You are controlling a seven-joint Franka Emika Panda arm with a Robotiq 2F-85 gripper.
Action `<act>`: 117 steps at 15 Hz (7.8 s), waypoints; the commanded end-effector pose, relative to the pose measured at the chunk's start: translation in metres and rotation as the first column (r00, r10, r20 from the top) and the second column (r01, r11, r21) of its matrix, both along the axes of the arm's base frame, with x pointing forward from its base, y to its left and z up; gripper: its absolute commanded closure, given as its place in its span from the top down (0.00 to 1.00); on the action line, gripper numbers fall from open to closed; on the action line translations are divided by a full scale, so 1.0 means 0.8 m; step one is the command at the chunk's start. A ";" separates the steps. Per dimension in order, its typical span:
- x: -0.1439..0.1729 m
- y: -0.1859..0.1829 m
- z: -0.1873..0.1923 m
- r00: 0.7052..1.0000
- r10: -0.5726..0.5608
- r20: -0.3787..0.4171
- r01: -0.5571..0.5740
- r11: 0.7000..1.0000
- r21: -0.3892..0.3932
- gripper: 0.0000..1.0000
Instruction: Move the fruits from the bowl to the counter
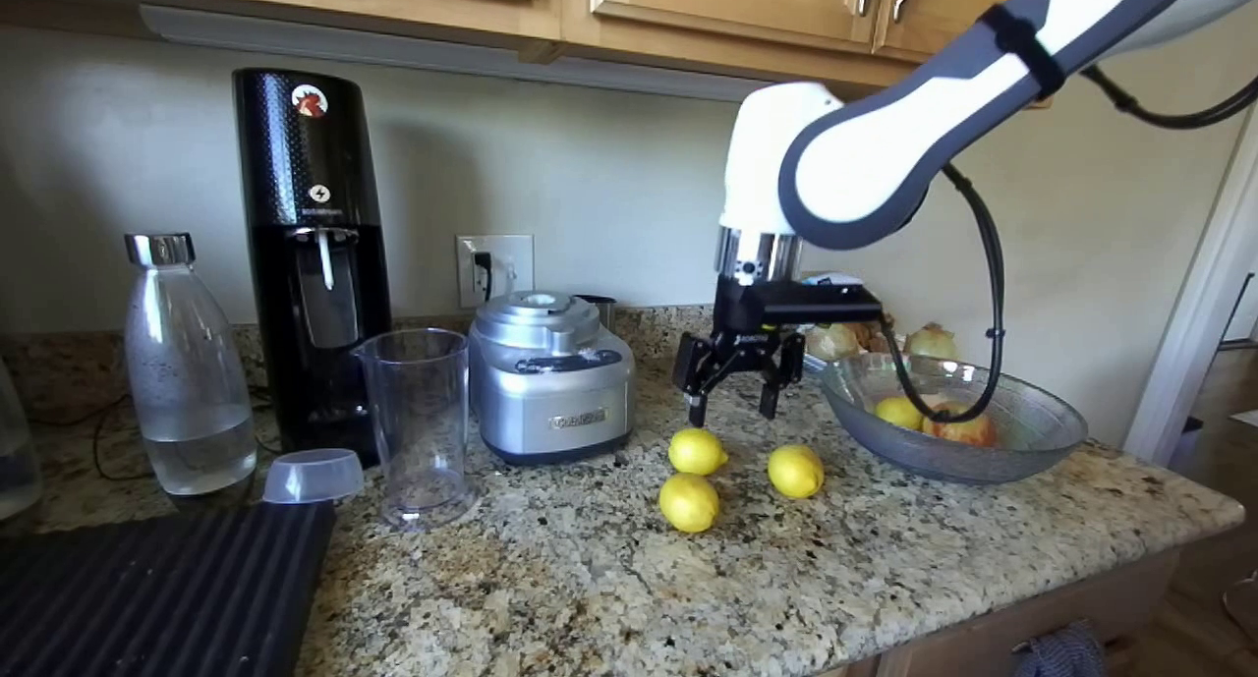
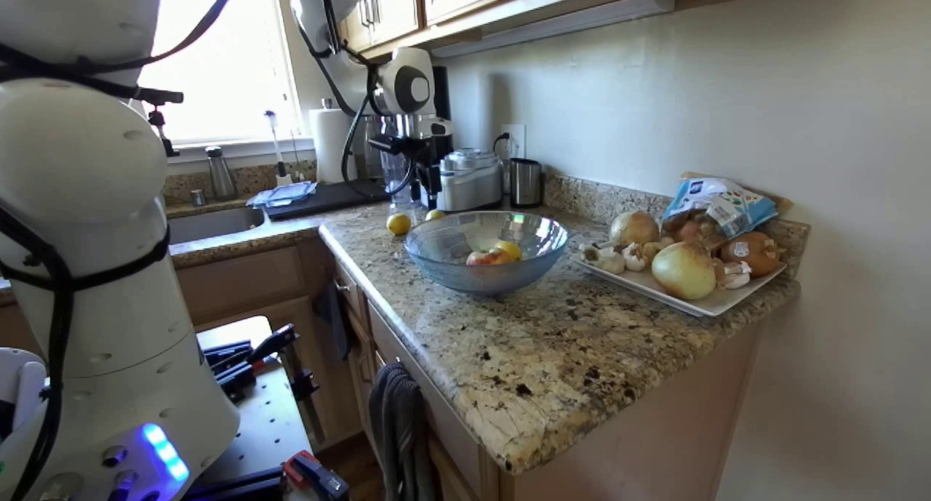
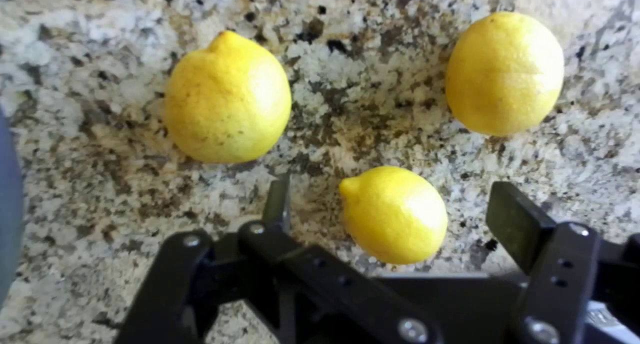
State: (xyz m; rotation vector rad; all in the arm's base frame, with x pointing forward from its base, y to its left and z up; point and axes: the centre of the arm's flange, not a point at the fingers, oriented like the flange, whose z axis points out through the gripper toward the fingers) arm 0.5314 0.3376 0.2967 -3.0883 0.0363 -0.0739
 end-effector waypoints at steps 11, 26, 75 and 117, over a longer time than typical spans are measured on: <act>0.014 -0.210 0.139 0.999 -0.037 0.004 0.037 0.996 -0.083 1.00; 0.000 -0.345 0.000 0.917 0.397 -0.049 -0.400 0.914 -0.067 1.00; -0.035 -0.093 0.083 0.859 0.512 0.021 -0.506 0.854 -0.121 0.53; 0.021 -0.110 0.043 0.866 0.497 0.045 -0.489 0.864 -0.120 1.00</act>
